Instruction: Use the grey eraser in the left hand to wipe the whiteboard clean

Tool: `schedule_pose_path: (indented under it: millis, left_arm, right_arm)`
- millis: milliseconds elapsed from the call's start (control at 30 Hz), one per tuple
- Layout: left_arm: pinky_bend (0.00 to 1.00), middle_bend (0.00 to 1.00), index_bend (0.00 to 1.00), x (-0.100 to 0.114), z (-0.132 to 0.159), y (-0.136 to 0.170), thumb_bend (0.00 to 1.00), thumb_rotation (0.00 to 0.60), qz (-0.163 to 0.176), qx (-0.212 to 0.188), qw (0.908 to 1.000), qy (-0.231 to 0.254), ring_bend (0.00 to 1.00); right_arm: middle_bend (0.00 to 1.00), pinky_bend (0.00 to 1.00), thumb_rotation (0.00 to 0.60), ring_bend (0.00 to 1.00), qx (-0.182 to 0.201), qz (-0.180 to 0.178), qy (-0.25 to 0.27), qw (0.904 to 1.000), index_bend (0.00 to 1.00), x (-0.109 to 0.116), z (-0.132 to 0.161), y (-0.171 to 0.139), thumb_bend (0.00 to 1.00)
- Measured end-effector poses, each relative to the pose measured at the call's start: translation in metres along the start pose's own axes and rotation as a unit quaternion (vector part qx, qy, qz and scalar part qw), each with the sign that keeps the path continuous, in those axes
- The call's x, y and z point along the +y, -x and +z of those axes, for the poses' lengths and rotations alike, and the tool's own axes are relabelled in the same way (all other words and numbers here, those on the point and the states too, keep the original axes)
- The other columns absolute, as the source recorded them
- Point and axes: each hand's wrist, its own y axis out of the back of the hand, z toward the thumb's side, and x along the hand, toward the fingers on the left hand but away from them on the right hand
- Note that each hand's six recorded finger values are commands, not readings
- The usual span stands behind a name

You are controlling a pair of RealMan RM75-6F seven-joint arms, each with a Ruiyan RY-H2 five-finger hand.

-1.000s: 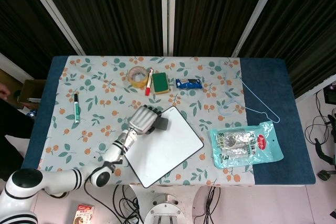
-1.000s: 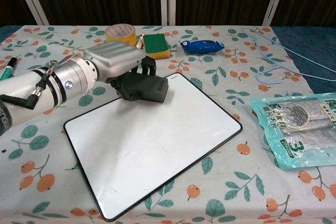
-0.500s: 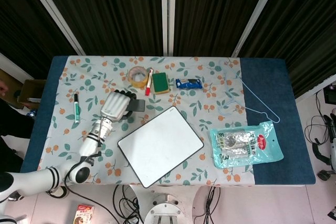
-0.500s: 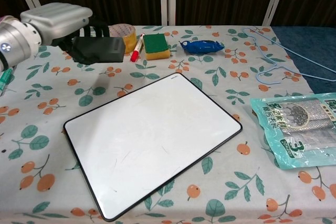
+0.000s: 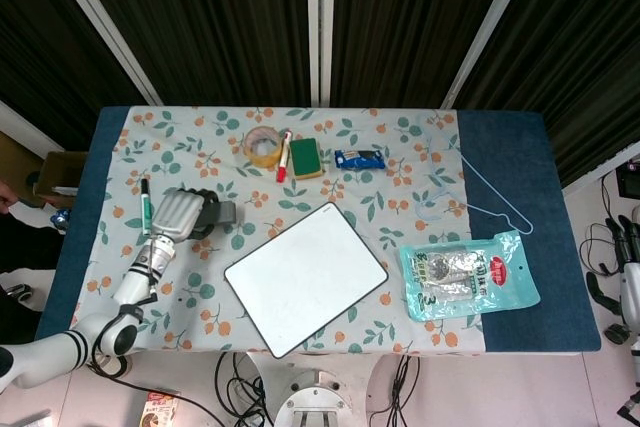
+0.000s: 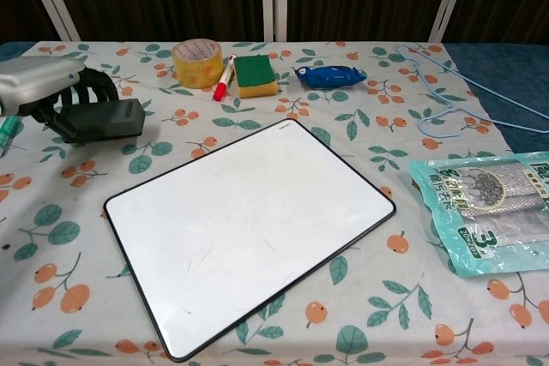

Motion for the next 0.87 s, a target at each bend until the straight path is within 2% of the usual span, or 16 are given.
schedule_pose_path:
  millis: [33, 100, 267, 400, 533, 667, 767, 867]
  left_arm:
    - [0.31, 0.19, 0.16, -0.003, 0.000, 0.001, 0.15, 0.600, -0.007, -0.004, 1.0000, 0.004, 0.20]
    - [0.28, 0.14, 0.11, -0.006, -0.001, 0.003, 0.10, 0.600, -0.018, -0.015, 0.9997, 0.005, 0.16]
    - [0.25, 0.06, 0.10, -0.003, -0.005, 0.006, 0.03, 0.600, -0.015, -0.027, 0.9995, -0.006, 0.13]
    - [0.23, 0.05, 0.09, 0.005, -0.004, 0.011, 0.03, 0.596, -0.003, -0.032, 0.9995, -0.005, 0.11]
    - [0.20, 0.04, 0.09, 0.020, -0.004, 0.027, 0.01, 0.491, 0.023, -0.041, 0.9989, -0.006, 0.08]
    - [0.19, 0.04, 0.09, 0.041, -0.010, 0.061, 0.00, 0.478, 0.070, -0.039, 0.9968, -0.011, 0.07]
    - [0.19, 0.04, 0.09, 0.054, -0.032, 0.103, 0.00, 0.477, 0.105, -0.005, 0.9942, -0.021, 0.06]
    - [0.18, 0.04, 0.09, 0.055, -0.065, 0.153, 0.00, 0.475, 0.116, 0.052, 0.9906, -0.050, 0.05]
  right_arm:
    - [0.00, 0.00, 0.600, 0.00, 0.000, 0.000, 0.000, 1.0000, 0.00, 0.000, 0.000, -0.001, 0.30]
    - [0.00, 0.00, 0.600, 0.00, 0.000, -0.001, -0.001, 1.0000, 0.00, 0.001, 0.001, -0.001, 0.30]
    - [0.00, 0.00, 0.600, 0.00, 0.002, -0.004, 0.000, 1.0000, 0.00, 0.003, 0.001, -0.002, 0.30]
    - [0.00, 0.00, 0.600, 0.00, 0.004, -0.005, 0.002, 1.0000, 0.00, 0.004, 0.002, -0.003, 0.30]
    - [0.00, 0.00, 0.600, 0.00, 0.005, -0.009, 0.004, 0.9999, 0.00, 0.007, 0.002, -0.004, 0.30]
    - [0.00, 0.00, 0.600, 0.00, 0.009, -0.005, 0.000, 0.9999, 0.00, 0.008, -0.001, -0.005, 0.27]
    - [0.00, 0.00, 0.600, 0.00, 0.011, -0.013, -0.030, 0.9994, 0.00, 0.009, -0.005, -0.004, 0.26]
    - [0.00, 0.00, 0.600, 0.00, 0.014, -0.026, -0.075, 0.9968, 0.00, 0.008, -0.010, -0.003, 0.25]
